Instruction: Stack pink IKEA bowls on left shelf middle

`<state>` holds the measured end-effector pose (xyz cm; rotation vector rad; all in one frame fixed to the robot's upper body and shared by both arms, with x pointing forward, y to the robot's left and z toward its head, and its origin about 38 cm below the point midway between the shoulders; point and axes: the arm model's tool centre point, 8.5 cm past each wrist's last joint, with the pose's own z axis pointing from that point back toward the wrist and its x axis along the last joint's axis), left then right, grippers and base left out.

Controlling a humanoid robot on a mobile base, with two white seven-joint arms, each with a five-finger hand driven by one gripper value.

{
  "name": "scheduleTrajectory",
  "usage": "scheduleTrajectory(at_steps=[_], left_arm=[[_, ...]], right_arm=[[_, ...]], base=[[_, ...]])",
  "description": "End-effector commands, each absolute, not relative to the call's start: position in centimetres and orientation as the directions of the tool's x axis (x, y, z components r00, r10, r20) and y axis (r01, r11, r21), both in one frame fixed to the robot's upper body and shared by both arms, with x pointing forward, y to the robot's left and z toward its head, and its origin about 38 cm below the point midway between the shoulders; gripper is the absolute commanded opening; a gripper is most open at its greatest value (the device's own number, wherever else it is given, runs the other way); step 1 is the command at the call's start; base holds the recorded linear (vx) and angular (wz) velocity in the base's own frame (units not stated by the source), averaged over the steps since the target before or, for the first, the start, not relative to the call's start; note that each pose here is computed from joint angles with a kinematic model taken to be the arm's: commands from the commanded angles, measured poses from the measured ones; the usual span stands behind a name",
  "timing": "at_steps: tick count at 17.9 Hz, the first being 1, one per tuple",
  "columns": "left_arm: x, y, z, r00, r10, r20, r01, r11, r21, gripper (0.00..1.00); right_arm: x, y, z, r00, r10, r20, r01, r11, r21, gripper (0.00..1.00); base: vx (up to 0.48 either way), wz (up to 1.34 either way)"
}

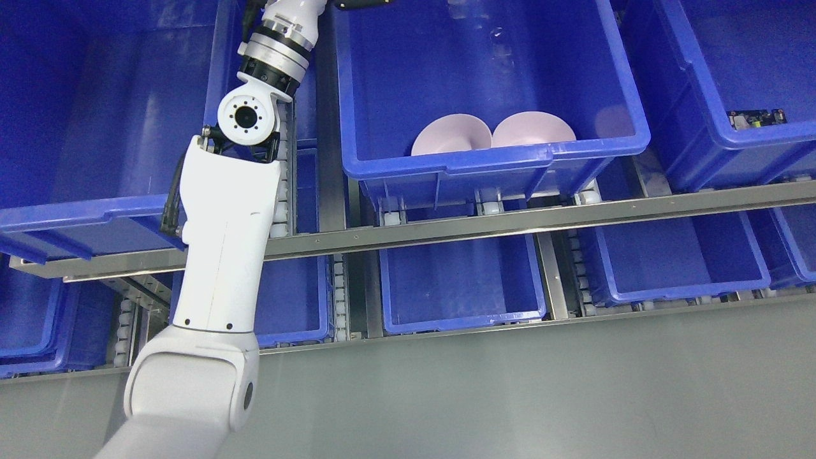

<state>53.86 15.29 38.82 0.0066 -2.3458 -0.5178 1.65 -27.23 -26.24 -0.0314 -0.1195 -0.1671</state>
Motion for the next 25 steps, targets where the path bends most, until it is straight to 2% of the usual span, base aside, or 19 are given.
scheduleTrajectory(at_steps=[1,5,9,14,25], left_arm=[[51.5,15.5,35.7,-0.673,0.051,0.738,0.233,0.961,0.147,1.0],[49.4,14.8,35.1,-0.645,0.057,0.762,0.259,0.955,0.148,1.0],[46.9,15.4,31.1,-0.612,0.073,0.788,0.264,0.957,0.117,1.0],[46.5,15.6,30.6,-0.608,0.075,0.79,0.262,0.959,0.111,1.0],[46.5,14.9,30.3,-0.602,0.076,0.795,0.28,0.953,0.121,1.0]], right_arm=[[1.7,-28.3,-26.1,0.979,-0.161,0.124,0.166,0.985,-0.038,1.0],[1.7,-28.3,-26.1,0.979,-0.161,0.124,0.166,0.985,-0.038,1.0],[1.7,-28.3,-26.1,0.979,-0.161,0.124,0.166,0.985,-0.038,1.0],[1.7,-28.3,-26.1,0.979,-0.161,0.124,0.166,0.985,-0.038,1.0],[1.7,-28.4,-26.1,0.979,-0.161,0.124,0.167,0.985,-0.04,1.0]], base=[[0.0,0.0],[0.0,0.0],[0.004,-0.01],[-0.051,0.05],[-0.231,-0.02]])
